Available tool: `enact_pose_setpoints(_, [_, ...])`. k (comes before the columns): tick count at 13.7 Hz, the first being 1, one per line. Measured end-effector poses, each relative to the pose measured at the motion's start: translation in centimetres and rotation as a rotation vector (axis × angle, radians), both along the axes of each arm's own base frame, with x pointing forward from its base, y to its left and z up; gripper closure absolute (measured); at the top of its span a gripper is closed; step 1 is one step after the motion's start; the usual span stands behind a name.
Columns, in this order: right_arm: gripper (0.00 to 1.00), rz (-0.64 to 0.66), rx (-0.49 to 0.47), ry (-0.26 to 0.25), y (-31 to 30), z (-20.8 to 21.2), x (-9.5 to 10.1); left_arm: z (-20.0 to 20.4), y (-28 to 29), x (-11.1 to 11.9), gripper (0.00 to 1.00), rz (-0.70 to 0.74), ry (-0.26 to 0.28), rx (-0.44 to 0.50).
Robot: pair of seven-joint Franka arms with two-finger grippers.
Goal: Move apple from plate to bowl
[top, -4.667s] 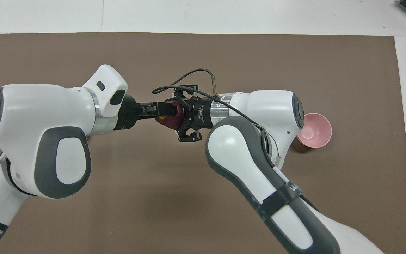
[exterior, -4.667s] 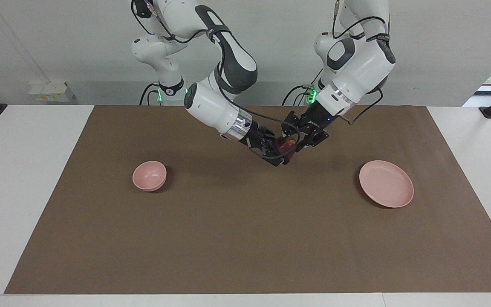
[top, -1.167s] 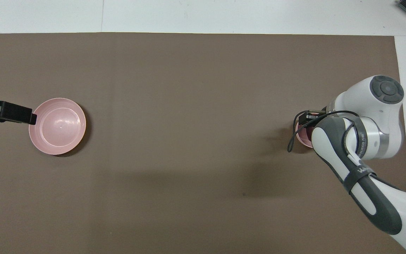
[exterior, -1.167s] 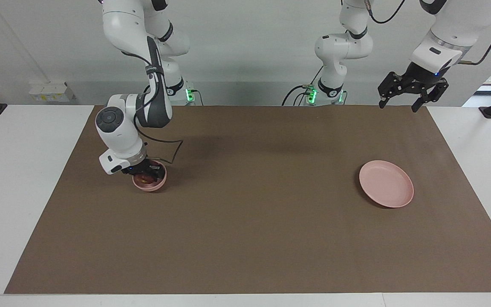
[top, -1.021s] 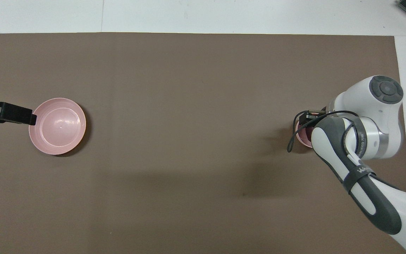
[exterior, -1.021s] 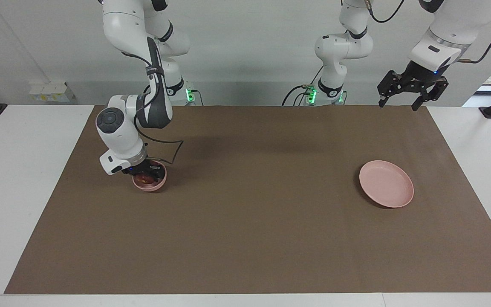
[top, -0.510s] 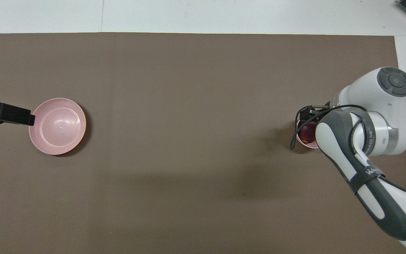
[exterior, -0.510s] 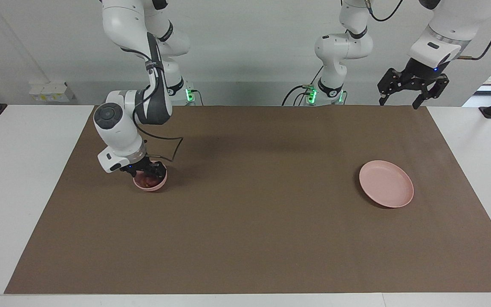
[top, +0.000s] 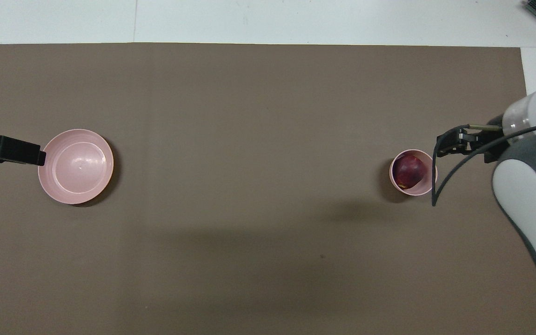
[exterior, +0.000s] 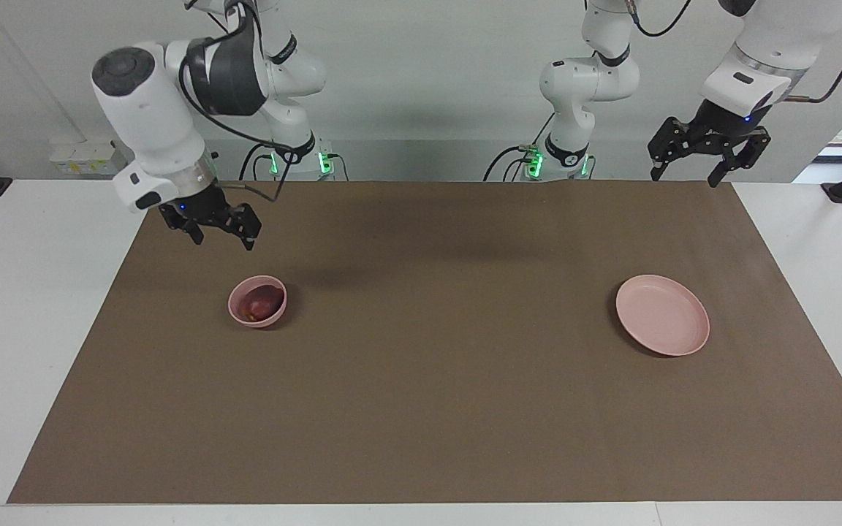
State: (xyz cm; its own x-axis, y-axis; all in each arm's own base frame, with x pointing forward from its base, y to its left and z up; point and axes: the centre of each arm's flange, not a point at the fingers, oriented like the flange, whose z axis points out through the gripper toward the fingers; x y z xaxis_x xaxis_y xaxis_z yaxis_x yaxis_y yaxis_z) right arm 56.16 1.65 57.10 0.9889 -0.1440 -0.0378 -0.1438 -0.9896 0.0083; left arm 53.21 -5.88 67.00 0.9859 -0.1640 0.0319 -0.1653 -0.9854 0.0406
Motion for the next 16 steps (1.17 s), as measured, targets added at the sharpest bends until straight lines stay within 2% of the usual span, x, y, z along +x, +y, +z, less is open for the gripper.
enact_pose_setpoints(3, [0.0,0.012,0.002,0.018,0.5,6.7,-2.5,0.0,0.1,0.0,0.0,0.001,0.0,0.001])
enact_pose_setpoints(5, [0.0,0.053,0.005,0.013,0.3,8.9,-3.3,0.1,0.1,0.0,0.0,0.002,-0.001,0.001])
enact_pose_setpoints(10, [0.0,0.073,0.013,0.011,-0.5,7.2,-5.1,1.0,0.2,-0.5,0.0,0.003,-0.019,0.001])
enact_pose_setpoints(16, [0.0,0.08,0.013,-0.006,-0.7,7.9,-4.8,1.0,0.2,-0.5,0.0,0.003,-0.019,0.001])
